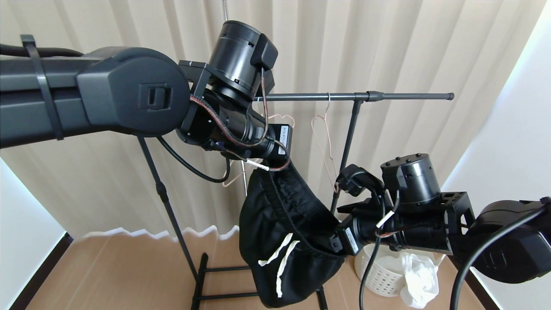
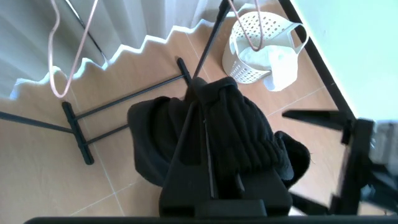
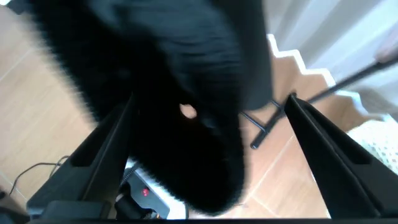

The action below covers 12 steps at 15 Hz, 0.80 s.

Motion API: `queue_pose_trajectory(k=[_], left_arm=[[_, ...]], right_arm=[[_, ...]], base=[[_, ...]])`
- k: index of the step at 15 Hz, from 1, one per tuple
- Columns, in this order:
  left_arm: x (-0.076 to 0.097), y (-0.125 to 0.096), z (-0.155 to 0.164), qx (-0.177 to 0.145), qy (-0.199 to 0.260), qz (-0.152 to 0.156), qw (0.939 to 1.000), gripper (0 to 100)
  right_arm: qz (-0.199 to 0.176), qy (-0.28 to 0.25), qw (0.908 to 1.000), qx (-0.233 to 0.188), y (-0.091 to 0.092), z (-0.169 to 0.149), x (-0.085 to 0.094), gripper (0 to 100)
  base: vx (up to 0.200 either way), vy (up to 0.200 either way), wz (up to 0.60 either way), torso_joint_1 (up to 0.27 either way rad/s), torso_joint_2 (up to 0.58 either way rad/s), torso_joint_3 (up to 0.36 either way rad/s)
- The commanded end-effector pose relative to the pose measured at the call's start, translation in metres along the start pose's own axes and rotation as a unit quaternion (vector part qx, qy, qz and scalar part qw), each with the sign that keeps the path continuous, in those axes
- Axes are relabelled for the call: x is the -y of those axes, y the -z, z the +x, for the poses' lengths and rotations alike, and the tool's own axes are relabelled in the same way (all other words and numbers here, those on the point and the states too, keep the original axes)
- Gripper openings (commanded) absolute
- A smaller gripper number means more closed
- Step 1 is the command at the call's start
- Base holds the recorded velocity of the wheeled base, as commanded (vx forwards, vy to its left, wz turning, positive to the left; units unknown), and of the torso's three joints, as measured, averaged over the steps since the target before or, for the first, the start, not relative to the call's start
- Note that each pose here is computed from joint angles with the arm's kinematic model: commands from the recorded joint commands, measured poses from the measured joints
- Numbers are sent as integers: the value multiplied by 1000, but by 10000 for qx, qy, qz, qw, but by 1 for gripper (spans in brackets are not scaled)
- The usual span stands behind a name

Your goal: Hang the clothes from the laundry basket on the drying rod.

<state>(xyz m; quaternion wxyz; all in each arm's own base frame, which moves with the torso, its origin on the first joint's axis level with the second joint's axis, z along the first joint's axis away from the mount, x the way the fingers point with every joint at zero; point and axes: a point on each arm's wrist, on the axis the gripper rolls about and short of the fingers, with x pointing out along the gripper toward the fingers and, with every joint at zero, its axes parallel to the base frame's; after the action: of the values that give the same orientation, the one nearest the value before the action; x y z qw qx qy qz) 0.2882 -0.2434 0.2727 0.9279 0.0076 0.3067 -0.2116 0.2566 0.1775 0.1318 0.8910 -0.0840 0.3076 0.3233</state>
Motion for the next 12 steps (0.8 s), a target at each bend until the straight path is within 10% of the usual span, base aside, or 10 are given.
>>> queue_pose_trajectory(k=[1, 6, 7, 12], left_arm=[[3, 0, -5, 37, 46, 17, 10000, 0], [2, -1, -5, 45, 42, 4, 10000, 0], [2, -2, -8, 74, 50, -2, 10000, 0], [0, 6, -7, -77, 31, 26, 10000, 0]], right_arm=[[48, 50, 9999, -98, 3, 7, 5, 100], [28, 47, 9996, -273, 10, 14, 6, 100], [14, 23, 9996, -281, 11, 14, 5, 0], [70, 113, 9999, 0, 7, 17, 13, 0]], base=[[0, 0, 0, 0, 0, 0], [0, 0, 0, 0, 0, 0], [0, 0, 0, 0, 0, 0], [0, 0, 0, 0, 0, 0]])
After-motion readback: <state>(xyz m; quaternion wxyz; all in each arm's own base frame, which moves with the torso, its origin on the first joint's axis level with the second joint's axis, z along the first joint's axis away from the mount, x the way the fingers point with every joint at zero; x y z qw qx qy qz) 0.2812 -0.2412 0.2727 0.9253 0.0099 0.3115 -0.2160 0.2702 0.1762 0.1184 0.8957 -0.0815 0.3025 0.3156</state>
